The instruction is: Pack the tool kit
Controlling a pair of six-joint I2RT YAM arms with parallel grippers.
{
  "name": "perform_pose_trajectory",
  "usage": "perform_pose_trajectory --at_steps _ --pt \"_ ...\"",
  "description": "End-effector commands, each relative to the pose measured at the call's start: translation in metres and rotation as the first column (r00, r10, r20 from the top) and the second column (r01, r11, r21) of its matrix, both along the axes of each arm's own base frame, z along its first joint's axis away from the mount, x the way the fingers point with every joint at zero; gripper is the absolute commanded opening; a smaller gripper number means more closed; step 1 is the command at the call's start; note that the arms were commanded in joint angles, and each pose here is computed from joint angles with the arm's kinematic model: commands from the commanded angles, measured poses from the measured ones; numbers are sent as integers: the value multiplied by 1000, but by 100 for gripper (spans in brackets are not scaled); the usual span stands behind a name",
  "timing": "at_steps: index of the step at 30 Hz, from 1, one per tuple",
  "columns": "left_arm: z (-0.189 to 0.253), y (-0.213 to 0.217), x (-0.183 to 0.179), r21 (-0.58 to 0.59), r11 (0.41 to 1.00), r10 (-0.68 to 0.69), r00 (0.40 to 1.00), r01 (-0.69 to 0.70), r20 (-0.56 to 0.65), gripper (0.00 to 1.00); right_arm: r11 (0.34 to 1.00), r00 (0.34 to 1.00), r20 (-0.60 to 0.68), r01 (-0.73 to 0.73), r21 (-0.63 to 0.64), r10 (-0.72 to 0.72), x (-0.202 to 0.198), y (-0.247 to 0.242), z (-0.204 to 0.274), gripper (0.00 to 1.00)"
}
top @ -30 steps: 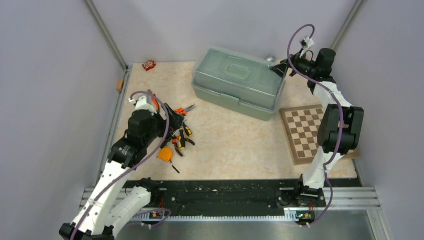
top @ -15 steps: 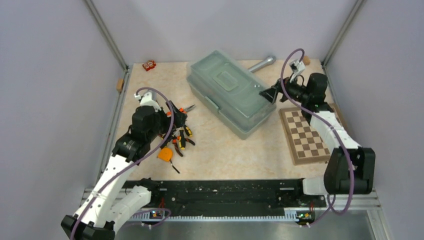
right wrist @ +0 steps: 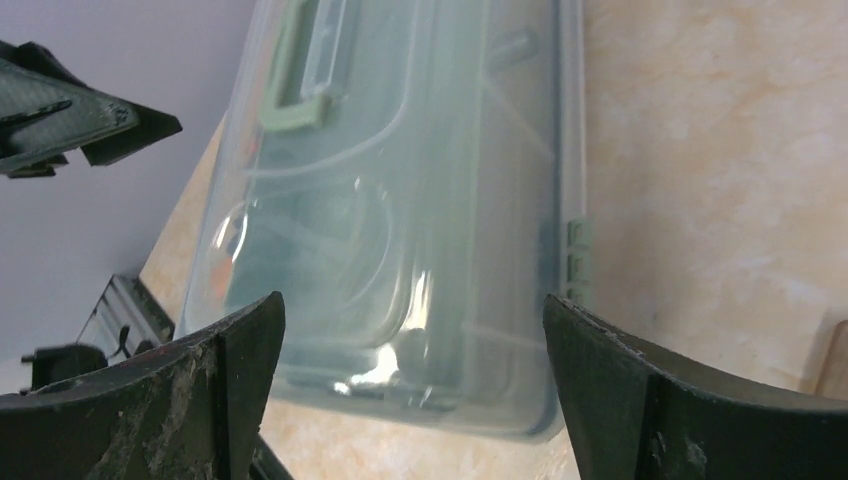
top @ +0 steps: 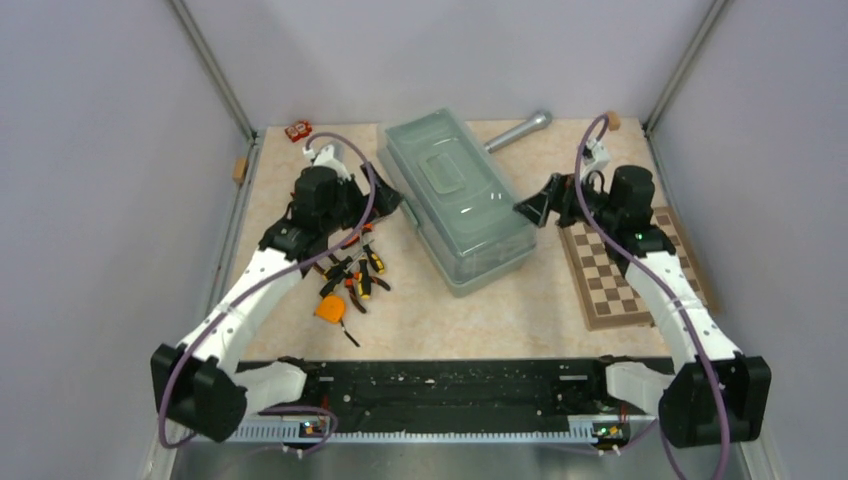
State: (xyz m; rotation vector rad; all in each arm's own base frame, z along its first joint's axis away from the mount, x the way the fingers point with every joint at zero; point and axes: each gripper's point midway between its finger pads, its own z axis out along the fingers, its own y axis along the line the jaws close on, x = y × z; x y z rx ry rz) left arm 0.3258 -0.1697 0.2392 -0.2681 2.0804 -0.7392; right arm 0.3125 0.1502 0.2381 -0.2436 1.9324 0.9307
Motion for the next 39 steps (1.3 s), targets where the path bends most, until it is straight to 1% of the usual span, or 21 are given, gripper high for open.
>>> perform_pose_trajectory --at_steps 1,3,6,9,12,14,17,21,24,27,29,31,34,37,39 --pt "63 -29 49 -104 993 -35 986 52 161 99 994 994 -3 108 -5 -108 45 -7 21 99" --pt "63 -37 70 -119 991 -39 988 57 147 99 994 994 -18 110 27 -109 57 -3 21 99" --pt "55 -50 99 -145 987 -54 992 70 110 99 994 997 -24 73 83 -71 67 7 23 99" --pt "35 -64 123 -155 985 -72 996 79 54 99 993 998 -46 44 110 -39 69 13 18 99" --pt "24 -80 134 -201 972 -121 993 121 14 97 993 998 -56 3 120 4 62 20 14 99" --pt "19 -98 131 -241 951 -199 980 193 -2 94 990 996 -68 -42 131 51 50 27 12 99" --pt "14 -125 117 -254 916 -321 947 311 -1 94 980 985 -99 -127 151 142 23 38 11 99" --pt "2 -160 78 -254 869 -446 895 425 -29 94 973 970 -152 -162 163 187 -19 40 3 99" --pt "-2 -174 46 -303 840 -482 875 450 -36 94 978 969 -177 -145 152 171 -45 34 -3 99" --pt "9 -182 21 -368 808 -495 869 460 -2 94 980 966 -204 -129 148 158 -64 30 -9 99" --pt "16 -185 3 -385 794 -507 862 471 8 94 984 968 -210 -110 138 138 -72 27 -11 99" --pt "24 -186 -11 -387 789 -510 860 478 22 94 994 974 -210 -66 89 84 -73 19 -14 99" --pt "38 -182 -27 -385 794 -491 870 471 52 94 999 981 -188 50 -16 -53 -59 -1 -9 99" --pt "43 -174 -36 -377 806 -468 881 457 69 94 974 966 -145 201 -100 -215 -35 -27 3 99" --pt "42 -172 -41 -364 808 -472 879 464 73 94 947 942 -118 301 -114 -313 -16 -46 13 99"
